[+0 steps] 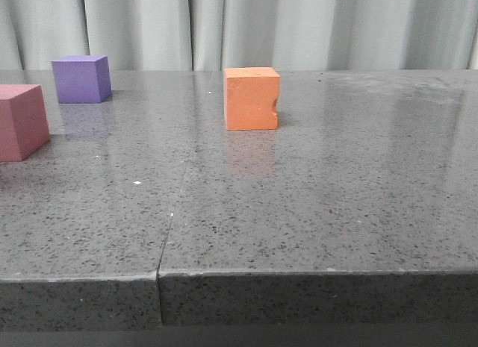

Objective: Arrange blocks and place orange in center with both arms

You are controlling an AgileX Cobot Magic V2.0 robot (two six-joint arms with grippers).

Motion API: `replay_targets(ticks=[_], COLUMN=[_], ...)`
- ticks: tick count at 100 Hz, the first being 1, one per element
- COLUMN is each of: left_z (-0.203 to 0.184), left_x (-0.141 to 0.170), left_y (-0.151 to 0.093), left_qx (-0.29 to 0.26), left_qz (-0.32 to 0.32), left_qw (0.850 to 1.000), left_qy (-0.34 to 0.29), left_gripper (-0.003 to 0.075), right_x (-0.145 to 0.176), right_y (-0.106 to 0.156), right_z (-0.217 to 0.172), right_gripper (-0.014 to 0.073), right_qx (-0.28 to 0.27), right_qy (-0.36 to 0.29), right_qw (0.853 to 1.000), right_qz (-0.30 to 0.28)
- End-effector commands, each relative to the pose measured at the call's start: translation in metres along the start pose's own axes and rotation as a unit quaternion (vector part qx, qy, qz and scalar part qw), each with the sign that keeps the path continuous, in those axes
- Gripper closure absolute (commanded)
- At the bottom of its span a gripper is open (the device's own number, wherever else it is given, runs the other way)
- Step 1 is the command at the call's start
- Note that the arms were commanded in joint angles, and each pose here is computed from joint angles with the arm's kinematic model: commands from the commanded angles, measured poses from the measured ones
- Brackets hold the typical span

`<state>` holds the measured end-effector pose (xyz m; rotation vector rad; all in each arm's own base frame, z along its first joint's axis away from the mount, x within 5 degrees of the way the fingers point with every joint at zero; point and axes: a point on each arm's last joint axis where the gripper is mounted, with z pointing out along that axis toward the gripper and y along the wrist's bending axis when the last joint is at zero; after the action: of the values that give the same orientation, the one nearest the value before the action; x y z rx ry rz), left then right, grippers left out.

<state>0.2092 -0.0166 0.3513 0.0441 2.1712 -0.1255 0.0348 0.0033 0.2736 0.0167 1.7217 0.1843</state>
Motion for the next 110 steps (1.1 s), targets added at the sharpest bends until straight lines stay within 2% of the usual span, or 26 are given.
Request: replay_targets(ticks=[1, 6, 18, 23, 28, 45, 56, 64, 73, 91, 102, 110], left_z=[-0.002, 0.001, 0.009, 0.012, 0.017, 0.030, 0.036, 0.043, 0.050, 0.071, 0.082, 0.088], left_x=[-0.025, -0.032, -0.045, -0.051, -0.055, -0.072, -0.085, -0.091, -0.098, -0.108, -0.112, -0.118], left_y=[-0.001, -0.001, -0.001, -0.001, -0.001, -0.007, -0.021, -0.037, -0.052, -0.078, -0.095, -0.105], left_qx=[0.001, 0.000, 0.000, 0.000, 0.001, 0.019, 0.046, 0.083, 0.117, 0.187, 0.238, 0.253], left_qz=[-0.004, -0.001, 0.000, 0.000, 0.000, -0.007, 0.072, 0.149, 0.195, 0.275, 0.353, 0.400], left_qw=[0.999, 0.999, 0.999, 0.999, 0.999, 0.999, 0.996, 0.985, 0.974, 0.939, 0.898, 0.876], left_qy=[-0.049, -0.051, -0.053, -0.050, -0.044, -0.027, -0.012, 0.005, 0.026, 0.092, 0.105, 0.092], left_gripper=[0.0568, 0.0470, 0.0175, 0.0087, 0.0037, 0.0029, 0.0029, 0.0029, 0.0029, 0.0029, 0.0029, 0.0029], right_x=[-0.014, -0.014, -0.014, -0.014, -0.014, -0.014, -0.014, -0.014, -0.014, -0.014, -0.014, -0.014], right_y=[0.001, 0.001, 0.001, 0.001, 0.001, 0.001, 0.001, 0.001, 0.001, 0.001, 0.001, 0.001], right_z=[-0.002, -0.002, -0.002, -0.002, -0.002, -0.002, -0.002, -0.002, -0.002, -0.002, -0.002, -0.002], right_gripper=[0.0613, 0.0613, 0.0613, 0.0613, 0.0613, 0.0613, 0.0613, 0.0613, 0.0613, 0.0613, 0.0613, 0.0613], right_qx=[-0.002, -0.002, -0.002, -0.002, -0.002, -0.002, -0.002, -0.002, -0.002, -0.002, -0.002, -0.002], right_qy=[-0.049, -0.049, -0.049, -0.049, -0.049, -0.049, -0.049, -0.049, -0.049, -0.049, -0.049, -0.049], right_qw=[0.999, 0.999, 0.999, 0.999, 0.999, 0.999, 0.999, 0.999, 0.999, 0.999, 0.999, 0.999], right_qz=[-0.007, -0.007, -0.007, -0.007, -0.007, -0.007, -0.007, -0.007, -0.007, -0.007, -0.007, -0.007])
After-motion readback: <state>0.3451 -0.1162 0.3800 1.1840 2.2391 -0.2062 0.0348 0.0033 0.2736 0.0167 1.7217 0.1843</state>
